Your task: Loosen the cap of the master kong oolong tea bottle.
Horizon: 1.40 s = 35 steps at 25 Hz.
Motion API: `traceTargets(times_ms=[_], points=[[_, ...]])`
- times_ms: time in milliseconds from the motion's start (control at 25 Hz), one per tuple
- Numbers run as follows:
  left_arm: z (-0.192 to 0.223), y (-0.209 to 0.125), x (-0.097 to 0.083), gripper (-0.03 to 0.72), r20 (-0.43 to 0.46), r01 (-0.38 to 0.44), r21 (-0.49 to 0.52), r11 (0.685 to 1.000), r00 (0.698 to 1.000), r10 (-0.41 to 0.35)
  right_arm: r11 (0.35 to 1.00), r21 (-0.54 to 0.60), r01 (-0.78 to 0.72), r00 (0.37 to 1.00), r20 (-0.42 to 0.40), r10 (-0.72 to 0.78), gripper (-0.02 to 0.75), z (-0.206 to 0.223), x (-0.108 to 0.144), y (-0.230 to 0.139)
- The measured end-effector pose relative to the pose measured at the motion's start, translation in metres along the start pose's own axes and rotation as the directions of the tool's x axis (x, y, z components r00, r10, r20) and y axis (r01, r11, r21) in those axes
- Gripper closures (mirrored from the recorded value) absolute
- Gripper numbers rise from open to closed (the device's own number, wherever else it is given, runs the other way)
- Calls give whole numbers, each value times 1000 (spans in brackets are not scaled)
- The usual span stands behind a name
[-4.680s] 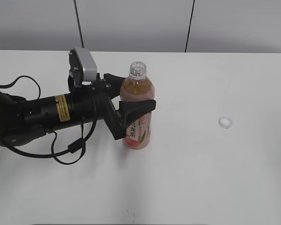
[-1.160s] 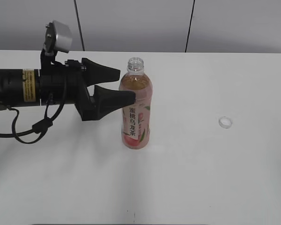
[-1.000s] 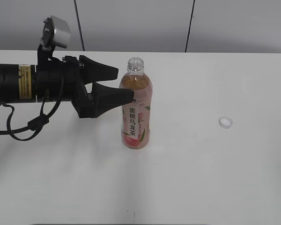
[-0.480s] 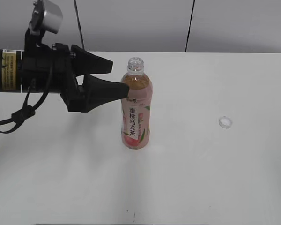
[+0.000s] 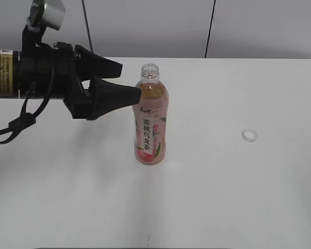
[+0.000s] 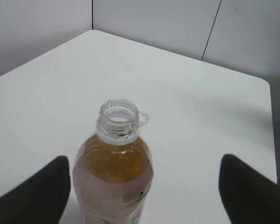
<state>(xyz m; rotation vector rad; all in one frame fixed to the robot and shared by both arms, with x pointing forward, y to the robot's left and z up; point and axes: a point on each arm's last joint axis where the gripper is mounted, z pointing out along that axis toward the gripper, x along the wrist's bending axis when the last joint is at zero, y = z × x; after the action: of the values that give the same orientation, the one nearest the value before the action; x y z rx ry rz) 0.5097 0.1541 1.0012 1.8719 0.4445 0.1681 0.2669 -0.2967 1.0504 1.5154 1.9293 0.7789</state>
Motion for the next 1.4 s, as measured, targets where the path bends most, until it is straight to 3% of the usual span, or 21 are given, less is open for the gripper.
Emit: traceTargets(times_ms=[720,1080,1280,1400], points=[[-23,25,-15,100,-54,-64,4,998,996,65,1000,-1,0,1000,-1,0,172,0,0,0],[-30,30,-21,100,-57,0,20,1000,998,1,1000,-1,0,1000,-1,0,172,0,0,0],[-39,34,-30,100,-52,-18,59,998,998,21,1000,-1,0,1000,-1,0,172,0,0,0],[-44,36,-35,100,-58,13,78,997,998,-9,1000,-1,0,1000,-1,0,172,0,0,0]])
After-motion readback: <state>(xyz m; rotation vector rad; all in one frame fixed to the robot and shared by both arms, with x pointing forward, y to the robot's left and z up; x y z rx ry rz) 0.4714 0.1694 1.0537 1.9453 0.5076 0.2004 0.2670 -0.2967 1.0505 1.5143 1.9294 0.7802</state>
